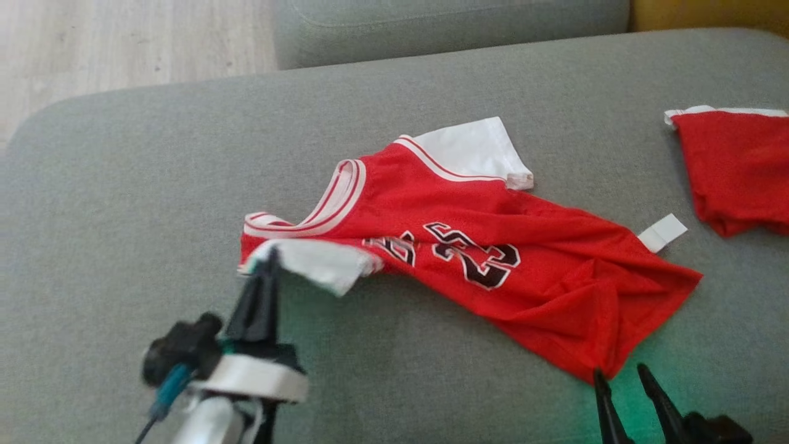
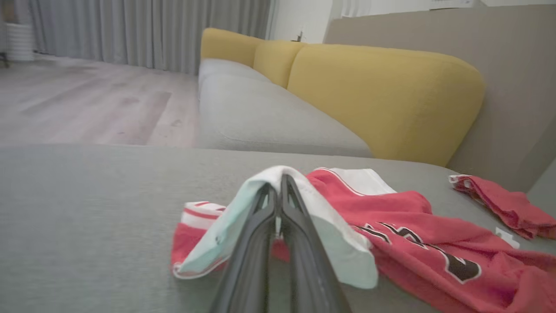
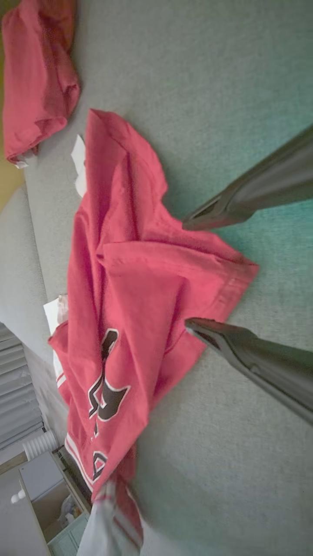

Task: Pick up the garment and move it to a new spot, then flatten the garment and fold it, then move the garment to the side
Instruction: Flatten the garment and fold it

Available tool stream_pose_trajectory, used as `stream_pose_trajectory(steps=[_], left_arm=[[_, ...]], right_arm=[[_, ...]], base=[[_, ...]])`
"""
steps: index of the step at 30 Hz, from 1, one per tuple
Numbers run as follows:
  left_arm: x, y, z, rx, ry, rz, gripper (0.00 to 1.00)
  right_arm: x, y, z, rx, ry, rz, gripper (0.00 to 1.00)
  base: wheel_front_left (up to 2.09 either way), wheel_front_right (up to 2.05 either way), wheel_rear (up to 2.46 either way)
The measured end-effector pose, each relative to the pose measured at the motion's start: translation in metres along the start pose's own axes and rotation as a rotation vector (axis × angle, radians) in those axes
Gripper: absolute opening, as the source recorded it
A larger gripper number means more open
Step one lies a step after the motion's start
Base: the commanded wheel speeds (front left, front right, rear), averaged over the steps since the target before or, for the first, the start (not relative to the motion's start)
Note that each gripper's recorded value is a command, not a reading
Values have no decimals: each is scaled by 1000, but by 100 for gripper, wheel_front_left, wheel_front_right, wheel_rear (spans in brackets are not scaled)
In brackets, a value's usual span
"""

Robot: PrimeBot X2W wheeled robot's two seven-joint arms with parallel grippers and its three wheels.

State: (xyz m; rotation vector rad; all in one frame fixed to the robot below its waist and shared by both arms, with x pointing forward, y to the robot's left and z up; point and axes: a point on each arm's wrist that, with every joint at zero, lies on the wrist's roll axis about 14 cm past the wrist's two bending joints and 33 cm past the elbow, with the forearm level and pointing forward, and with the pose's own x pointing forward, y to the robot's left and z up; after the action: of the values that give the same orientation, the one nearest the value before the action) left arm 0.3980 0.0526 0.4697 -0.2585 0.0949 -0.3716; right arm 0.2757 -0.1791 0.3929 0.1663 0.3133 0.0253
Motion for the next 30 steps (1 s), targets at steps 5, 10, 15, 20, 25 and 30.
stream_pose_trajectory(steps=[5,10,15,20,25,30], left_arm=[[-24,20,28,35,-85,63,0],[-28,21,44,40,-114,73,0],[-30,21,45,33,-107,81,0],[-32,26,39,35,-88,99,0],[-33,30,38,36,-83,113,0],[-34,31,38,38,-84,116,0]], right_arm=[[-6,-1,-7,14,20,0,100],[-8,6,-21,22,66,27,100],[1,13,-26,39,88,48,100],[16,12,-20,67,76,47,100],[17,11,-28,87,105,40,97],[16,12,-32,91,117,42,96]], base=[[0,0,0],[0,0,0],[0,0,0],[0,0,0],[0,0,0],[0,0,0]])
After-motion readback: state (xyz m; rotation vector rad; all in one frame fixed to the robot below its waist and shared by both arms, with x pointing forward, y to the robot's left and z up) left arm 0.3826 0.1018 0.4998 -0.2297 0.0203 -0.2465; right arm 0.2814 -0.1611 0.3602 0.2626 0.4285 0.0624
